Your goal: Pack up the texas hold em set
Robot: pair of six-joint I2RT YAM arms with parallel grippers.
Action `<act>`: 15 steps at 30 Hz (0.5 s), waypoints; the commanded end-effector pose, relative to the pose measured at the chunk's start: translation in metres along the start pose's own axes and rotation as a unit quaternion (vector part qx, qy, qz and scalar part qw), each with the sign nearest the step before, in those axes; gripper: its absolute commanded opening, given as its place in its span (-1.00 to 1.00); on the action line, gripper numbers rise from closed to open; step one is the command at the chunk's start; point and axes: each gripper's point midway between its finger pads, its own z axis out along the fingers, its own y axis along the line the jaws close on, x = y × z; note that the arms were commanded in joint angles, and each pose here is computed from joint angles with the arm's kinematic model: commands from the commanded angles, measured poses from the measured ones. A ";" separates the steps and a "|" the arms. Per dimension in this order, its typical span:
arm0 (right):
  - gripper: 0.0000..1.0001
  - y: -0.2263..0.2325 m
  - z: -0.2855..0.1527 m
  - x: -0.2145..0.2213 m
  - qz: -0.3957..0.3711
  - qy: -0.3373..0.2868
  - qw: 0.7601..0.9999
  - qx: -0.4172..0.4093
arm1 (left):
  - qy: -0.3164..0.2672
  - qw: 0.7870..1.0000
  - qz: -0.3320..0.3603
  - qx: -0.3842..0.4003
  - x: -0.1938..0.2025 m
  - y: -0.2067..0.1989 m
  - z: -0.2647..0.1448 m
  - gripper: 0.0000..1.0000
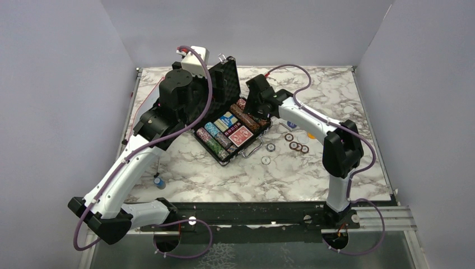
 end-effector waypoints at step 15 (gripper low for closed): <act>0.31 -0.154 -0.018 0.027 -0.002 0.071 0.993 0.094 | 0.028 0.995 0.015 0.095 0.035 -0.037 0.021 0.98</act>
